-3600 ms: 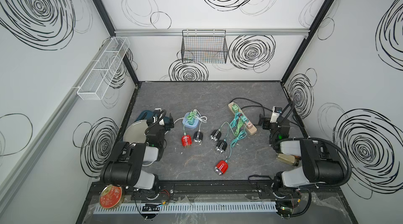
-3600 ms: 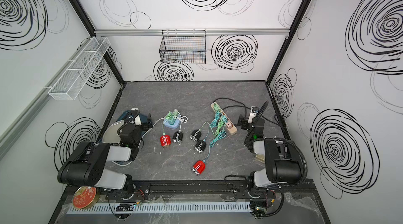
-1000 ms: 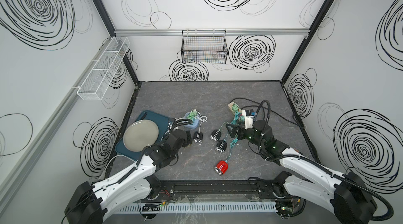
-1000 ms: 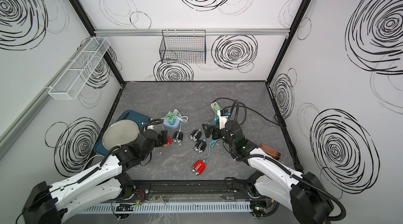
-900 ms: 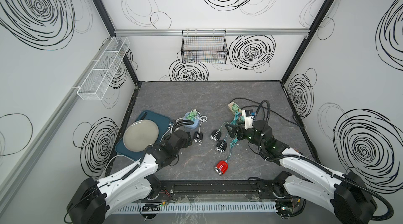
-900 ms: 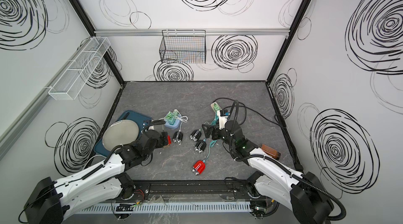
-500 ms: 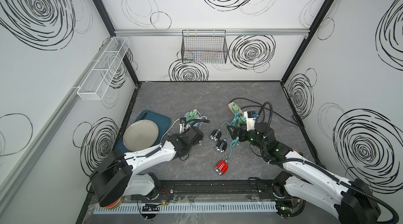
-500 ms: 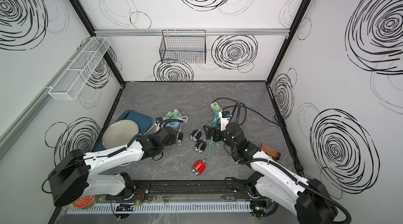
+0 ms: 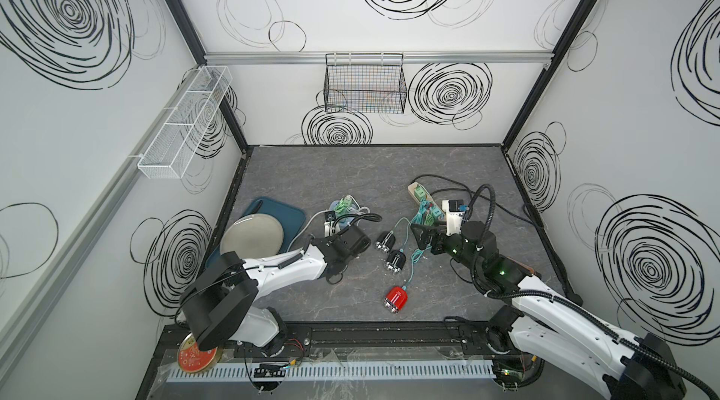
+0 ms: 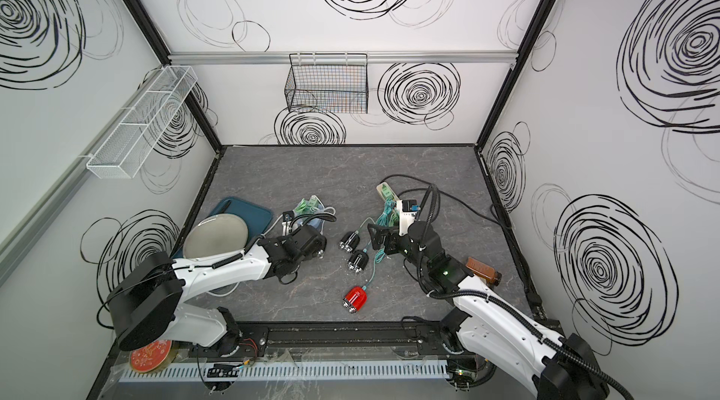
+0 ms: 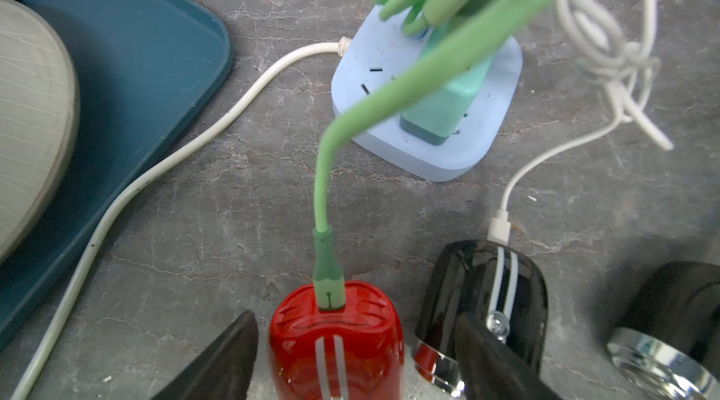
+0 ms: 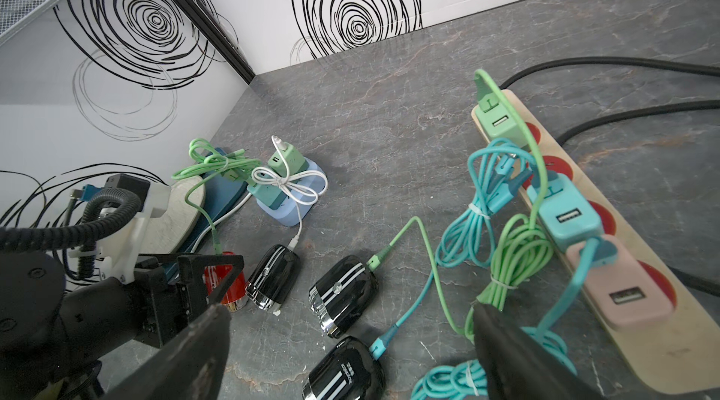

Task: Unplug the electric shaver
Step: Pick up the electric shaver from the center of the board, then remove the charging cable from the electric shaver.

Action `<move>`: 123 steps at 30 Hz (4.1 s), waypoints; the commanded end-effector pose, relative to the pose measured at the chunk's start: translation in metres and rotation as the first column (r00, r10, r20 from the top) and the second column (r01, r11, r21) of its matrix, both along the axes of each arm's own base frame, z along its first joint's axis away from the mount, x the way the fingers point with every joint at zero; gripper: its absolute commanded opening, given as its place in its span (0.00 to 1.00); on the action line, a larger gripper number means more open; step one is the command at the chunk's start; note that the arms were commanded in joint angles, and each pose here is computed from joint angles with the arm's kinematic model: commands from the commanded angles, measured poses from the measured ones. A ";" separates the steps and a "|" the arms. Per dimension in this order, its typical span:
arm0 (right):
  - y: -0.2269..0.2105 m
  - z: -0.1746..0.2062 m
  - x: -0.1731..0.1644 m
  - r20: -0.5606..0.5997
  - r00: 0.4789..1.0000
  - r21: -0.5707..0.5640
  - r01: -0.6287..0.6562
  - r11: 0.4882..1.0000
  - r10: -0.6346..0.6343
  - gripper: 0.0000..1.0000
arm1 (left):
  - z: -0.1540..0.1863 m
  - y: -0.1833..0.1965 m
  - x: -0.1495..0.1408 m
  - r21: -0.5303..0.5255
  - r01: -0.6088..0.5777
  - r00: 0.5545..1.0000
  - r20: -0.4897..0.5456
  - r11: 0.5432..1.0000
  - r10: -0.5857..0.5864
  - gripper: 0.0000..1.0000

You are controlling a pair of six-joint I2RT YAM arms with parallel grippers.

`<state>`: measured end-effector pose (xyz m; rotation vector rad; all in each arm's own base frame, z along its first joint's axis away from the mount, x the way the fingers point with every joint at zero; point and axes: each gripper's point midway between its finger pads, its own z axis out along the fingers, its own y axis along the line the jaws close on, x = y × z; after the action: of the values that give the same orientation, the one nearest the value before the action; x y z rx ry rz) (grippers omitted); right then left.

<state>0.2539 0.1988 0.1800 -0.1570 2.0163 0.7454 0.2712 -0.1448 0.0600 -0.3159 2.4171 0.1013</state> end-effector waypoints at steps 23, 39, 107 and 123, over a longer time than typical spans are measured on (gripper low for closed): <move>-0.009 -0.021 -0.006 -0.055 0.998 0.007 0.041 0.999 -0.040 1.00 | -0.030 0.012 -0.001 0.043 -0.036 0.998 -0.048 0.998 0.038 0.73; -0.013 -0.024 -0.008 -0.062 0.996 0.002 0.057 0.998 -0.057 1.00 | -0.033 -0.001 -0.004 -0.008 0.028 0.995 -0.095 1.000 -0.029 0.69; 0.116 0.036 -0.014 -0.201 0.845 0.243 -0.446 0.861 0.495 0.61 | 0.055 -0.062 -0.048 -0.293 0.613 0.789 0.267 0.734 -0.553 0.50; 0.194 -0.015 -0.038 -0.407 0.680 0.138 -0.614 0.777 0.610 0.31 | 0.044 -0.050 -0.066 -0.387 0.624 0.778 0.386 0.679 -0.496 0.47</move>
<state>0.2262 0.3864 0.1758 -0.7179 2.3464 1.3389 0.1971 -0.1892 0.0797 0.2530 2.2530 -0.7287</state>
